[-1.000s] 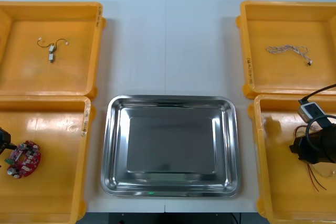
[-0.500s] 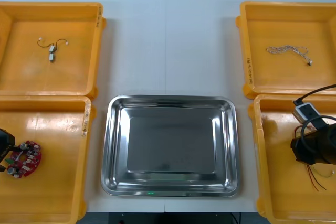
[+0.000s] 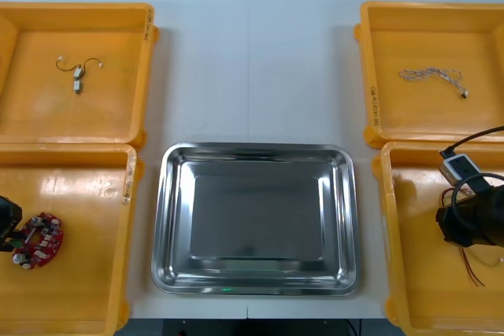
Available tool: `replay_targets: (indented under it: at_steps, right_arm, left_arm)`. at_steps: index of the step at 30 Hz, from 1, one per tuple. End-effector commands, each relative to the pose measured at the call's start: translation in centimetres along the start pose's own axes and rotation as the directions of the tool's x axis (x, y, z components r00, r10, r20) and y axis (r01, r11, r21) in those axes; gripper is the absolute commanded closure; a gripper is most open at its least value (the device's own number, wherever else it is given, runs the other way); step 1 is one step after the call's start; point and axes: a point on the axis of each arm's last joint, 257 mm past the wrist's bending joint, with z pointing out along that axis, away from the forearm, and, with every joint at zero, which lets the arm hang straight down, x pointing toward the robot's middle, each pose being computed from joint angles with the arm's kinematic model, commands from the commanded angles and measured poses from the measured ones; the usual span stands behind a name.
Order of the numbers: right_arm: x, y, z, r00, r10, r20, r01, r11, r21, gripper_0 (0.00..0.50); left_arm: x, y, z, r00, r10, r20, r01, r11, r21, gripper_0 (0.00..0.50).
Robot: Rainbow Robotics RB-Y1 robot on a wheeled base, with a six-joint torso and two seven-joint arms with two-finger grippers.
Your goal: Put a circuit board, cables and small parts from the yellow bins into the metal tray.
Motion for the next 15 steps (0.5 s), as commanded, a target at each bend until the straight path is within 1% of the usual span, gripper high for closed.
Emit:
replay_targets:
  at_steps: [1, 3, 5, 6, 9, 10, 11, 13, 15]
  right_arm:
    - [-0.2, -2.0, -2.6, 0.999, 0.044, -0.031, -0.043, 0.998, 0.035, 0.500]
    - [-0.6, -2.4, -3.6, 0.998, 0.046, -0.037, -0.044, 0.998, 0.044, 0.500]
    - [-1.1, -2.6, -4.4, 0.998, 0.049, -0.037, -0.047, 0.998, 0.042, 0.500]
    - [-1.6, -2.8, -5.2, 0.998, 0.057, -0.030, -0.056, 0.998, 0.033, 0.500]
    - [-2.5, -3.1, -6.5, 0.997, 0.071, -0.016, -0.071, 0.997, 0.010, 0.500]
    - [-3.1, -3.2, -7.1, 0.997, 0.077, -0.007, -0.077, 0.997, -0.002, 0.500]
    - [-3.3, -3.3, -7.4, 0.997, 0.078, -0.004, -0.078, 0.997, -0.006, 0.500]
    - [-4.0, -3.4, -8.2, 0.996, 0.086, 0.006, -0.086, 0.996, -0.016, 0.500]
    - [-4.5, -4.0, -9.1, 0.996, 0.090, 0.014, -0.090, 0.996, -0.007, 0.500]
  left_arm:
    - [1.0, 1.4, 0.8, 1.000, -0.002, -0.019, 0.002, 1.000, -0.021, 0.379]
    - [1.1, 1.3, 0.9, 1.000, -0.004, -0.021, 0.004, 1.000, -0.019, 0.398]
    - [1.1, 1.4, 0.8, 1.000, -0.006, -0.022, 0.005, 1.000, -0.021, 0.412]
    - [1.0, 1.3, 0.8, 1.000, -0.004, -0.019, 0.004, 1.000, -0.019, 0.435]
    - [1.1, 1.3, 0.8, 1.000, -0.004, -0.020, 0.004, 1.000, -0.020, 0.463]
    - [1.1, 1.3, 0.8, 1.000, -0.004, -0.017, 0.004, 1.000, -0.019, 0.486]
    - [1.0, 1.3, 0.7, 1.000, -0.006, -0.015, 0.006, 1.000, -0.019, 0.497]
    - [0.9, 1.2, 0.6, 1.000, -0.005, -0.012, 0.005, 1.000, -0.015, 0.500]
    - [0.7, 1.0, 0.3, 1.000, -0.003, -0.002, 0.003, 1.000, -0.008, 0.500]
